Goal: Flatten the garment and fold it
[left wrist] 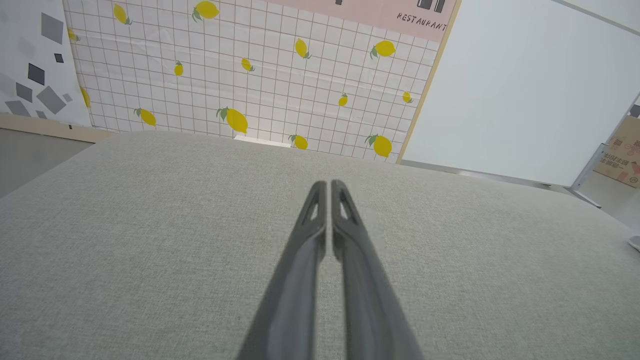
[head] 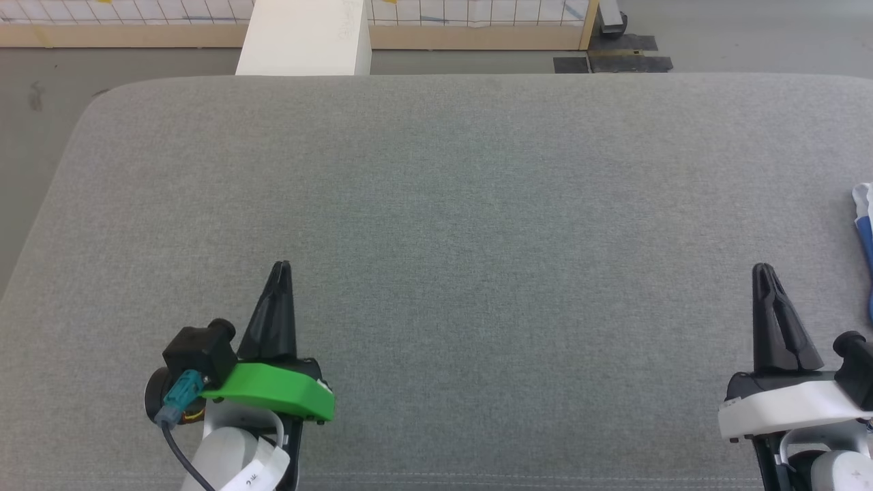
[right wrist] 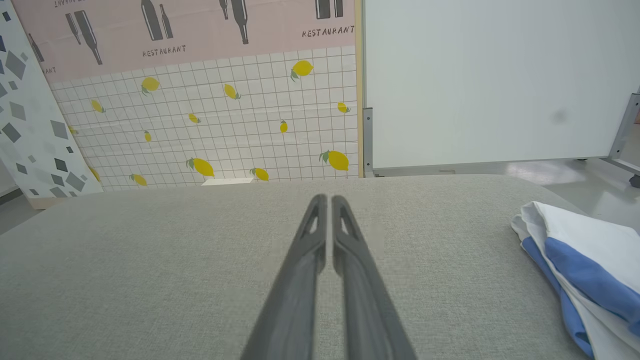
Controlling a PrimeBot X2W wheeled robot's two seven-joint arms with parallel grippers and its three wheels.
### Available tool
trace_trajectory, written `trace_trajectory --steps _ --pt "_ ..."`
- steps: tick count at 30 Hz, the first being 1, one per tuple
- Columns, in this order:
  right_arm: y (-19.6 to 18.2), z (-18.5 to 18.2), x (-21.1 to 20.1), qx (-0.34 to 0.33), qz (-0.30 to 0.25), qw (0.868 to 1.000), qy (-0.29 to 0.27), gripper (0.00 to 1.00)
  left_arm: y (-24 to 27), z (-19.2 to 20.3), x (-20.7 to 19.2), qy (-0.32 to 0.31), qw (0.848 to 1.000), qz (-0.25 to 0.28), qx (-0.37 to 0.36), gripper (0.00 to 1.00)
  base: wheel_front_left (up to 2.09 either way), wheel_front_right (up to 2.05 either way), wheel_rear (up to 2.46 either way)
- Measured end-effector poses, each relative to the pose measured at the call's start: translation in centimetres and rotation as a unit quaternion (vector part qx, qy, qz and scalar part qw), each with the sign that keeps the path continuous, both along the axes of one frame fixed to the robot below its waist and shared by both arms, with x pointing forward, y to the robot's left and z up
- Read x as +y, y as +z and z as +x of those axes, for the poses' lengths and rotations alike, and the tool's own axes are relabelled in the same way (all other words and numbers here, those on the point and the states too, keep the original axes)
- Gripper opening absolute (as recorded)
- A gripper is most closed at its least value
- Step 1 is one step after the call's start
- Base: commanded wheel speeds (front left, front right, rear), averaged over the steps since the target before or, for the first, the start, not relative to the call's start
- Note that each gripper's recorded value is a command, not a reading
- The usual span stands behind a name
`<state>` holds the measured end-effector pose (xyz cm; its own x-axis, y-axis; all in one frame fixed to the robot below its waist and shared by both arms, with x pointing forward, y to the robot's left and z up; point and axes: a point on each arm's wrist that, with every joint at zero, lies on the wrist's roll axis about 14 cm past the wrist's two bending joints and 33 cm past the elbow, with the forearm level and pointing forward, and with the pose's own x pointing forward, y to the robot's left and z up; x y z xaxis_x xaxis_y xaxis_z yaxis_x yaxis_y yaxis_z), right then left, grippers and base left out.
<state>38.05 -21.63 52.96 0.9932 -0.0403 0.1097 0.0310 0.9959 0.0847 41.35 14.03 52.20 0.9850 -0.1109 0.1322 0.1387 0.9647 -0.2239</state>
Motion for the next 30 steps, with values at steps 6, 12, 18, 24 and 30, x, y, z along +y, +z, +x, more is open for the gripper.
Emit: trace_trajectory --steps 6,12,18,24,30 --pt "0.01 -0.01 -0.01 0.0 0.0 1.0 0.0 0.0 0.02 0.0 0.0 0.0 1.0 0.0 0.0 0.0 0.0 0.0 0.0" --pt "0.08 -0.02 0.05 -0.001 0.0 1.0 0.001 0.0 0.07 -0.03 0.02 0.0 1.0 0.0 0.0 0.0 0.0 0.0 0.0" --pt "0.11 -0.03 0.28 0.001 -0.002 1.0 0.004 0.0 0.29 -0.07 0.08 0.0 1.0 0.004 0.0 0.0 0.0 0.0 0.0" --pt "0.14 -0.04 0.56 0.004 -0.005 1.0 0.009 0.0 0.52 -0.14 0.14 0.0 1.0 0.008 -0.001 0.0 0.0 0.0 0.0" --pt "0.16 -0.05 0.82 0.006 -0.007 1.0 0.013 0.0 0.54 -0.34 0.24 0.002 1.0 0.019 0.001 0.0 0.0 0.0 0.0"
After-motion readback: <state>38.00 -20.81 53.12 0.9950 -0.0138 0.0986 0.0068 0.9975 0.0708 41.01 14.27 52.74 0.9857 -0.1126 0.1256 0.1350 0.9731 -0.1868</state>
